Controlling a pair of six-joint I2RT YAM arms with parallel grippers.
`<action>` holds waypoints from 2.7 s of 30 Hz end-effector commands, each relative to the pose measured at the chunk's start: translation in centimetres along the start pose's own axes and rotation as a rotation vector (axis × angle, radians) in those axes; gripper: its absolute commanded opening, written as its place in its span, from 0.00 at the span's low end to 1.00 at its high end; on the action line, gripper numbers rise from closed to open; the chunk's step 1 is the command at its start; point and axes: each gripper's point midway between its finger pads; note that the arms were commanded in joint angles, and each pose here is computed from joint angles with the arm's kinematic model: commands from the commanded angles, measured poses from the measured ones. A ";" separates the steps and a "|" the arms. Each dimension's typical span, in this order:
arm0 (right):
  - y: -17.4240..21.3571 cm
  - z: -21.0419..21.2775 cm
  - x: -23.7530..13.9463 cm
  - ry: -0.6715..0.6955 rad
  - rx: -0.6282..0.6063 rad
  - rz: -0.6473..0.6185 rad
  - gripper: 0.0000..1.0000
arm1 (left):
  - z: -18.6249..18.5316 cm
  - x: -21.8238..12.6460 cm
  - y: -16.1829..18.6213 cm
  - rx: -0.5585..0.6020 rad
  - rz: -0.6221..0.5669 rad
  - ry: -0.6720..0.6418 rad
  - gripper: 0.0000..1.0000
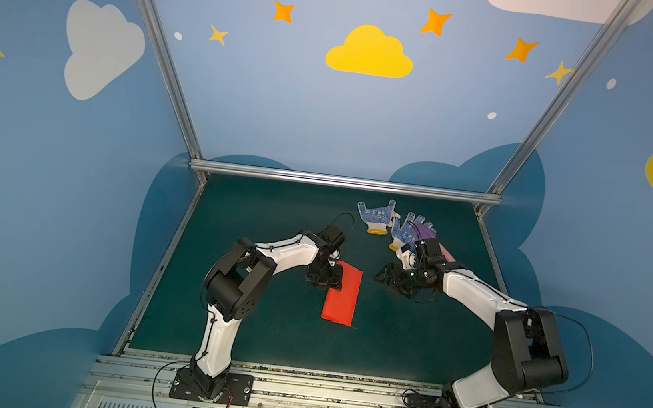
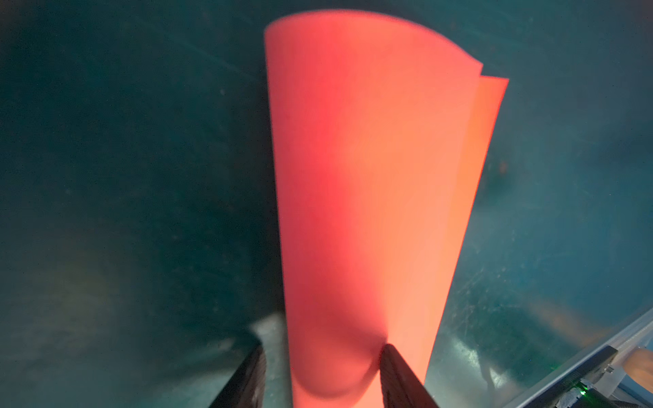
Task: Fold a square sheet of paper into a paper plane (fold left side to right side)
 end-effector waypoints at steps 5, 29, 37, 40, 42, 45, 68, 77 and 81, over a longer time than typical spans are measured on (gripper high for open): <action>-1.6 2.0 2.9 -0.140 0.072 0.098 0.10 | -0.4 -0.4 0.2 0.002 -0.003 0.019 0.54; -1.6 0.2 9.4 -0.027 0.123 0.224 0.00 | -1.4 -0.4 1.5 -0.052 -0.023 0.043 0.54; -1.7 0.8 9.3 -0.038 0.092 0.241 0.00 | -1.6 -0.1 1.5 -0.100 -0.036 0.046 0.54; -2.0 2.1 8.1 -0.076 0.064 0.232 0.00 | -1.5 0.1 1.2 -0.117 -0.040 0.034 0.54; -2.5 3.3 6.6 -0.125 0.041 0.210 0.00 | -1.2 0.1 1.1 -0.136 -0.044 0.021 0.54; -3.3 5.3 3.7 -0.214 0.007 0.141 0.08 | -1.2 0.0 0.9 -0.159 -0.054 0.013 0.54; 0.2 3.2 3.8 -0.148 -0.005 0.116 0.14 | -1.5 0.3 1.1 -0.112 -0.038 -0.013 0.54; 1.0 2.2 5.1 -0.126 0.007 0.125 0.01 | -1.5 0.8 1.3 -0.106 -0.022 -0.016 0.53; 0.9 1.8 5.2 -0.112 0.020 0.111 0.02 | -1.4 0.9 1.2 -0.110 -0.022 -0.020 0.54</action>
Point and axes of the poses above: each gripper's point midway between its finger pads, its own x axis out along the fingers, its own z axis along the line the jaws close on, y = z × x, and after that the axes turned 12 degrees about x, right-handed
